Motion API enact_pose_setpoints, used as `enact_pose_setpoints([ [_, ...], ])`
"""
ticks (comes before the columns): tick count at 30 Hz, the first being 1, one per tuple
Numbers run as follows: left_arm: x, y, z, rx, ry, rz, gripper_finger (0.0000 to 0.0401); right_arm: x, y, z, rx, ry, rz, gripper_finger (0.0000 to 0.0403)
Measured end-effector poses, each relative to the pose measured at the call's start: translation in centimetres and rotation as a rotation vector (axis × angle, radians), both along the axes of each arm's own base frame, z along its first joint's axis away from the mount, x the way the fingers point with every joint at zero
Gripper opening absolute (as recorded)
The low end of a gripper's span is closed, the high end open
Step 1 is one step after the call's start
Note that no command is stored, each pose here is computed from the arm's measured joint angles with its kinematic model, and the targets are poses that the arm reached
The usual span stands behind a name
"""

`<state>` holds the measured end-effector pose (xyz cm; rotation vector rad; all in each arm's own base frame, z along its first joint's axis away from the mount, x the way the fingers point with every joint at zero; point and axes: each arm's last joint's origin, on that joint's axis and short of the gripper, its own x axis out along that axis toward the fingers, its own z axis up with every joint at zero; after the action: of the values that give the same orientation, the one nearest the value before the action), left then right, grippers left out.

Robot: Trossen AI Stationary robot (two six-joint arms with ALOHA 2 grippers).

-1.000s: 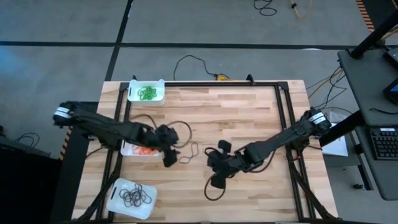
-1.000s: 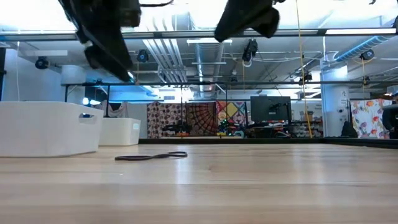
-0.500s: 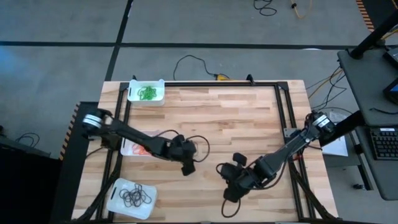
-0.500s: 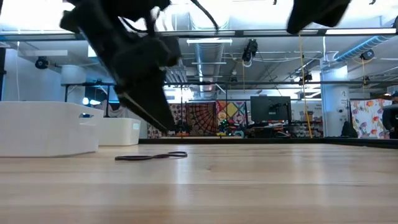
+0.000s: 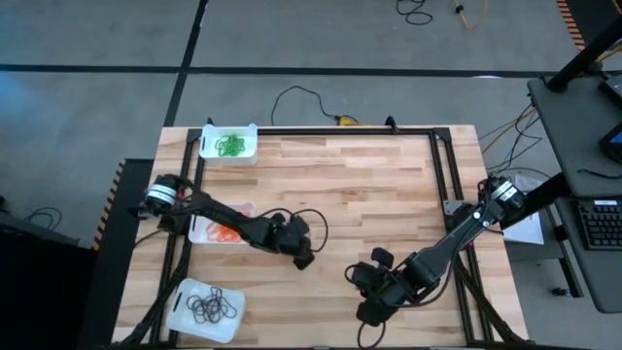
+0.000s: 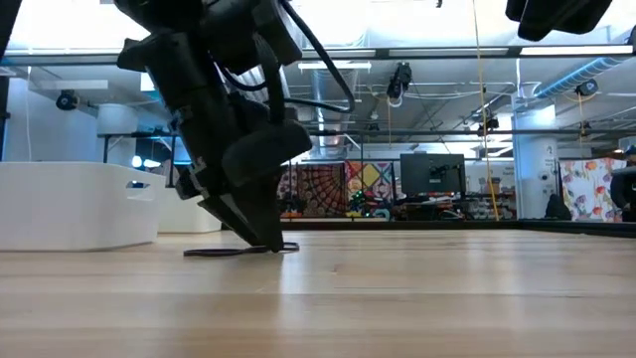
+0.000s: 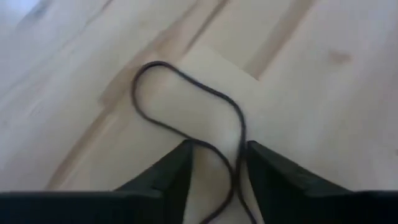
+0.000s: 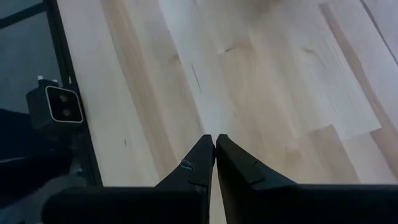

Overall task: Sort rubber bands into baskets
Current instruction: Put the black rubber band into the bottom white bin

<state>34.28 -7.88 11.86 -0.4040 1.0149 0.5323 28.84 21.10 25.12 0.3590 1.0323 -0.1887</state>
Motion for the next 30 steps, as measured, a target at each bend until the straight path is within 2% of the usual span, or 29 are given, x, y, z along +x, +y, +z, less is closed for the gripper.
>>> enact_pose_setpoints([
  [3, -0.4, 0.4, -0.6, -0.024, 0.004, 0.071, 0.0088, 0.0, 0.0, 0.0, -0.001, 0.005, 0.003, 0.0013],
  [7, -1.0, 0.5, -0.8, -0.028, 0.012, 0.085, 0.0012, 0.1, -0.2, 0.0, -0.009, 0.006, 0.01, 0.0013],
  [13, -2.7, -0.2, 1.7, -0.033, 0.062, -0.018, 0.0002, 0.0, -0.9, -0.2, -0.04, 0.049, -0.005, 0.0013],
  [16, -3.6, -1.0, 5.0, -0.057, -0.011, -0.064, 0.0001, 0.1, -1.6, -0.3, -0.062, 0.078, -0.022, 0.0013],
  [21, -6.7, -2.3, 10.0, -0.082, -0.105, -0.122, 0.0, 0.8, -2.9, -0.3, -0.1, 0.088, -0.003, 0.0013],
  [25, -9.7, -4.5, 13.6, -0.194, -0.215, -0.2, 0.0, 1.7, -4.3, -0.3, -0.137, 0.082, 0.002, 0.0013],
  [30, -14.4, -8.6, 16.2, -0.4, -0.232, -0.4, 0.0, 2.6, -5.9, -0.3, -0.161, 0.079, -0.002, 0.0013],
])
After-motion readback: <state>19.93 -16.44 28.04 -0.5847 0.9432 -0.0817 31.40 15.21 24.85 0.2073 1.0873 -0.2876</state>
